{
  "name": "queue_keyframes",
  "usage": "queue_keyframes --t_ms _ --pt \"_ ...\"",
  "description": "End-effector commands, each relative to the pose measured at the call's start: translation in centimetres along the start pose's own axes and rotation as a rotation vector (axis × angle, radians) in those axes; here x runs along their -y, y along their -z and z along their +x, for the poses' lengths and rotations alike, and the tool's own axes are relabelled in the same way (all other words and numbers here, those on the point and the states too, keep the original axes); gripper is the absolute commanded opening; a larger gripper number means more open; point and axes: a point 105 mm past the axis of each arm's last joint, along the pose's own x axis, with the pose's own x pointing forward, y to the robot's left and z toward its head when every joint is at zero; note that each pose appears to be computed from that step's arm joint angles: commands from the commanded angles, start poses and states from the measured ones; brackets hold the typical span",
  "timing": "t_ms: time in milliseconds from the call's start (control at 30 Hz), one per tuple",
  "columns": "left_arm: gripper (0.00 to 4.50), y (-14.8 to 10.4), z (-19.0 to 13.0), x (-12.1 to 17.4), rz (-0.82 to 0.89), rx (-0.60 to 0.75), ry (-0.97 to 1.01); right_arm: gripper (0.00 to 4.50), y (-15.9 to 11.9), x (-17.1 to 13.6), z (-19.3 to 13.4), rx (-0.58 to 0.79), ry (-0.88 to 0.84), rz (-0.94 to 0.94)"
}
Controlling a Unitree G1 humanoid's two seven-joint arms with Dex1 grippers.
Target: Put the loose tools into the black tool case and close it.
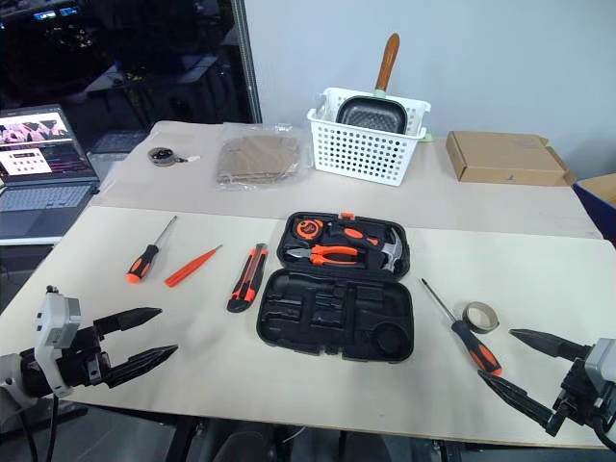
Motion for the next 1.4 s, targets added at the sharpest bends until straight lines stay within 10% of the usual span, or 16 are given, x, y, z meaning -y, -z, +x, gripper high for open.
queue_keyframes --t_ms 33,367,900,1400 --pt "4.5 -1.6 0.8 0.2 0.009 0.058 0.003 4.5 -2.0 0.3 1.6 0.045 0.029 -0.011" --pt "4.5 -7.1 4.5 3.4 0.094 0.202 0.124 4.5 -4.7 0.2 6.9 -0.02 -0.014 -0.053" --pt "4.5 -2.5 1.8 -10.7 -0.255 -0.205 -0.695 4.5 -12.5 -6.3 11.0 0.457 -0.523 -0.167" --pt "4.5 -1.9 2.4 -18.0 -0.366 -0.392 -0.714 4.5 -13.0 -6.2 12.7 0.548 -0.432 -0.165"
